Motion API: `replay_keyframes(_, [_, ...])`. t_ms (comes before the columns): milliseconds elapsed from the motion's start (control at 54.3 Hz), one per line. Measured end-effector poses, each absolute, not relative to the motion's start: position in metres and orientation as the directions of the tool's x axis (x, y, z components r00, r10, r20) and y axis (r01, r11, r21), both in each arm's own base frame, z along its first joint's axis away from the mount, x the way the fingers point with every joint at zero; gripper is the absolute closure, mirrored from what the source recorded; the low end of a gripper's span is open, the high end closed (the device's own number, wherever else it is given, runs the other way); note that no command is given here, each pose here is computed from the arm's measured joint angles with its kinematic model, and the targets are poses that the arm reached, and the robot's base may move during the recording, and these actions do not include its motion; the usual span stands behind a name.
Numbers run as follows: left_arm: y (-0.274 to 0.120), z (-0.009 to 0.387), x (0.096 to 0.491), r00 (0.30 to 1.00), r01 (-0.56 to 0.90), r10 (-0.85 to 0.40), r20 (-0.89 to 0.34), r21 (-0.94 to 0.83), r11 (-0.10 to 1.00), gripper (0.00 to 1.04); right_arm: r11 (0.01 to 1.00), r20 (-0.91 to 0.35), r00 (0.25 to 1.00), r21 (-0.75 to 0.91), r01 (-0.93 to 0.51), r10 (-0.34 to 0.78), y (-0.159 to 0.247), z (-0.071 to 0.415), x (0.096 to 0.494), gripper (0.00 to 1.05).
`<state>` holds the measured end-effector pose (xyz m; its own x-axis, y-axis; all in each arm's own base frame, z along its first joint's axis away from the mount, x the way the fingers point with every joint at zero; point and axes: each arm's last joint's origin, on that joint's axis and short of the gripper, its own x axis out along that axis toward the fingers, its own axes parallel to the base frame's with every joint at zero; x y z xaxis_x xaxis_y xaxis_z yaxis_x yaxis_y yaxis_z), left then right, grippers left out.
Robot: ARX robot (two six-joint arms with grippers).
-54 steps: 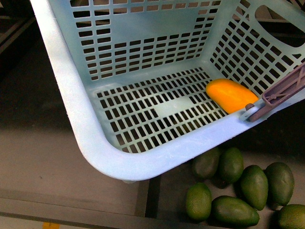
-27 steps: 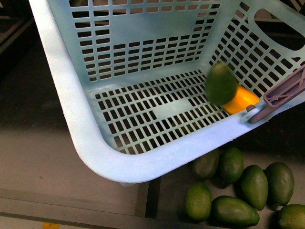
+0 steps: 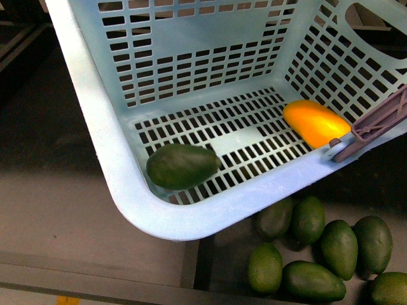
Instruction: Pick mango and avocado into basket
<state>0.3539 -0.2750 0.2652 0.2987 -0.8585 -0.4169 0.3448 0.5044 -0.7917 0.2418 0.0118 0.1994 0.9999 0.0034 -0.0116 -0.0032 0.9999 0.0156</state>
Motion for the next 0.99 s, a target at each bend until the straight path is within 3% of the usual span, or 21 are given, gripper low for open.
replay_keyframes(203, [-0.275,0.265,0.354,0.302,0.343,-0.857,-0.418,-0.791,0.507,0.74,1.000,-0.011,1.000,0.009,0.004,-0.003,0.000,0.188,0.209,1.03])
replay_keyframes(995, [-0.275,0.265,0.354,0.299,0.345,-0.858,-0.418,-0.791,0.505,0.74,1.000,-0.001,1.000,0.004,0.001,-0.001,0.000,0.167,0.139,1.03])
